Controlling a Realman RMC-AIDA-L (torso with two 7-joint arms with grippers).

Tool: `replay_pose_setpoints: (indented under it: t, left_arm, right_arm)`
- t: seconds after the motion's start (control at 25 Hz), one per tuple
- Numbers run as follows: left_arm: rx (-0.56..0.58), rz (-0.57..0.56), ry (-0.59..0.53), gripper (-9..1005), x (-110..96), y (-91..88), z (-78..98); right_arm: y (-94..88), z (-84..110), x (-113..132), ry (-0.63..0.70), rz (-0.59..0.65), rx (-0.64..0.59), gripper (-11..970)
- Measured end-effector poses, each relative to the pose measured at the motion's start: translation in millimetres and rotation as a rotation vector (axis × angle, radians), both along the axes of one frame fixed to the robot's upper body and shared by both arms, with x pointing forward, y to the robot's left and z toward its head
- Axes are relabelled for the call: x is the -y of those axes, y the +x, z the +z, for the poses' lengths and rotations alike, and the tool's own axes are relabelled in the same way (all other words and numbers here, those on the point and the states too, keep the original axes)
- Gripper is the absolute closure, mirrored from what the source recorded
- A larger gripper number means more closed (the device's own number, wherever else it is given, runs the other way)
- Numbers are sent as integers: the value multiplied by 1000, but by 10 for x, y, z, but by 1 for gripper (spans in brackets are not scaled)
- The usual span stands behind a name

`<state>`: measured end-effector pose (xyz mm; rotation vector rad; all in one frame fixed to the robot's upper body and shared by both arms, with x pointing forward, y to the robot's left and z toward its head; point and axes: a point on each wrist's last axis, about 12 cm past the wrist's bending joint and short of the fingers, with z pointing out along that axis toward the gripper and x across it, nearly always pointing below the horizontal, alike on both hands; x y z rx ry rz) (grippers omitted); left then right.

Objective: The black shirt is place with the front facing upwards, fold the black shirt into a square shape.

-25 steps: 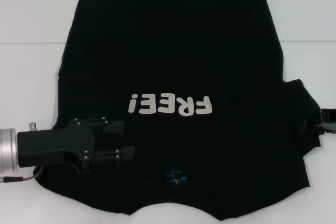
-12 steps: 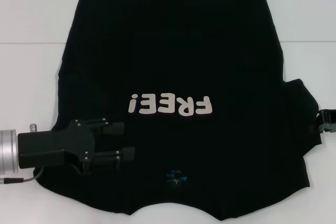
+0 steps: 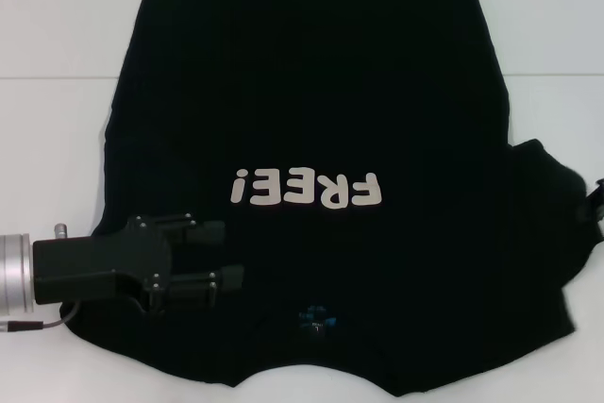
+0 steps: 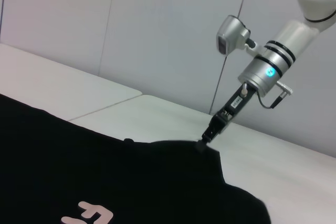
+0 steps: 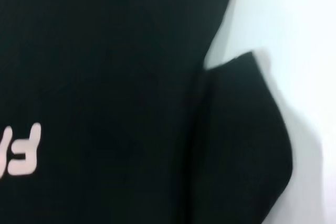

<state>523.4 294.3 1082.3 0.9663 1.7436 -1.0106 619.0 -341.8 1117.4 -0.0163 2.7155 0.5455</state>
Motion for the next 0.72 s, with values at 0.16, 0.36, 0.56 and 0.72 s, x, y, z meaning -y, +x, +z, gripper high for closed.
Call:
replay_pose_setpoints:
  t: [0.16,0.36,0.56,0.72]
  left_arm:
    - [-4,2,-2,288,-6,-12,-7]
    - [-7,6,-2,288,-11,-23,-17]
    - [-8,7,-3,289,-6,-24,-20]
    - [-9,7,-2,289,-3,-24,-24]
  right_arm:
    - [0,128,103,28,-13,55,926]
    - [46,217,67,40,36,112,927]
    - [174,291,-187,20,143,153,927]
    - [283,347,-482,-12,241,174,926]
